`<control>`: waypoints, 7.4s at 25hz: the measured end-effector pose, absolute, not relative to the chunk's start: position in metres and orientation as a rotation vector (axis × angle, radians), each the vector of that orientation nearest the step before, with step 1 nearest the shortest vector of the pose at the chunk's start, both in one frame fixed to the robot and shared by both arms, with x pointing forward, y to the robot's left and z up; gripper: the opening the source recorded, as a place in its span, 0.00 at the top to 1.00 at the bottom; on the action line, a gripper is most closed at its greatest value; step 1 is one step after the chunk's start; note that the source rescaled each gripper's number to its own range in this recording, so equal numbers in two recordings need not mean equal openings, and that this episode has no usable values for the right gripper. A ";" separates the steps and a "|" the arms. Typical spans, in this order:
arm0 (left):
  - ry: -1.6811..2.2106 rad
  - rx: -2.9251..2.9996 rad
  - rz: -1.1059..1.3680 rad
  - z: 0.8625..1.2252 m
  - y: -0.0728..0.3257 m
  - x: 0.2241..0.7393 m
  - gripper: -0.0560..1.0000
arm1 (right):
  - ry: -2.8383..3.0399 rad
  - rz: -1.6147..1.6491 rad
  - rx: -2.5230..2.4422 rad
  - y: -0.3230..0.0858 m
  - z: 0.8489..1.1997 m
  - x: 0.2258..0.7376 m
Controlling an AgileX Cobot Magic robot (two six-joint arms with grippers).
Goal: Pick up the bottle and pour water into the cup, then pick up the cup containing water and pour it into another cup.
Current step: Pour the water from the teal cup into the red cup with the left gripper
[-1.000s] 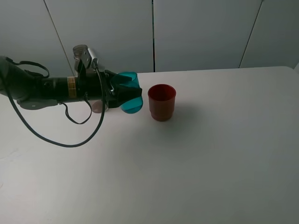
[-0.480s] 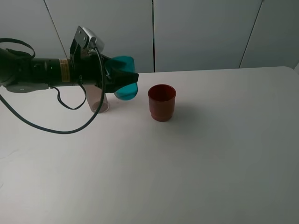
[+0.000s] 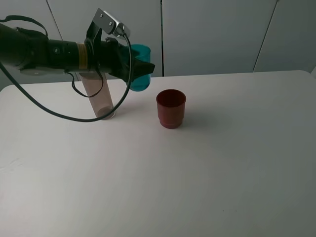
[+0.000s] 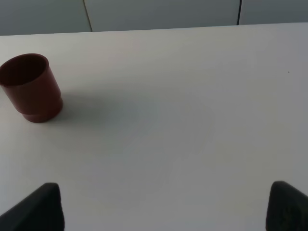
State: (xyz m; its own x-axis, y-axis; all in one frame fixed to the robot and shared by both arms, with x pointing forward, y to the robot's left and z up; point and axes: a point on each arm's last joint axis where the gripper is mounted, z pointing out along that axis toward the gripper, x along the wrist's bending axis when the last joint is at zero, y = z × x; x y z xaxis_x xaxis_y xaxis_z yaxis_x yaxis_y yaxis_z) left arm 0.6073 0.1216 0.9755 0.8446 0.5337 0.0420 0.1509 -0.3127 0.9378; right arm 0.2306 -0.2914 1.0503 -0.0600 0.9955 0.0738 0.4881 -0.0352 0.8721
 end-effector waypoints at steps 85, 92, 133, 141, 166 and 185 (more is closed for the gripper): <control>0.059 2.330 0.864 0.961 0.062 0.624 0.89 | 1.611 1.025 1.584 -0.291 1.050 0.231; 0.056 2.348 0.912 0.961 0.058 0.623 0.89 | 1.611 1.025 1.584 -0.291 1.050 0.231; -0.253 2.409 1.097 0.962 0.040 0.612 0.89 | 1.611 1.025 1.584 -0.291 1.050 0.231; -0.272 2.414 1.113 0.962 0.040 0.613 0.89 | 1.611 1.025 1.584 -0.291 1.050 0.231; -0.420 2.434 1.185 0.962 0.041 0.614 0.89 | 1.611 1.025 1.584 -0.291 1.050 0.231; -0.566 2.450 1.261 0.963 0.039 0.612 0.89 | 1.611 1.025 1.584 -0.291 1.050 0.231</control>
State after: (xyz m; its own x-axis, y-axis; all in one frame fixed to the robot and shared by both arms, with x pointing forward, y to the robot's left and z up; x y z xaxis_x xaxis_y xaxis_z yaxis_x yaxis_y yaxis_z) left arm 0.6123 0.0387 0.9628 0.5303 -0.1961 0.8248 -0.4858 -0.8676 0.1061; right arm 0.2306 -0.2914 1.0503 -0.0600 0.9955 0.0738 0.4881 -0.0352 0.8721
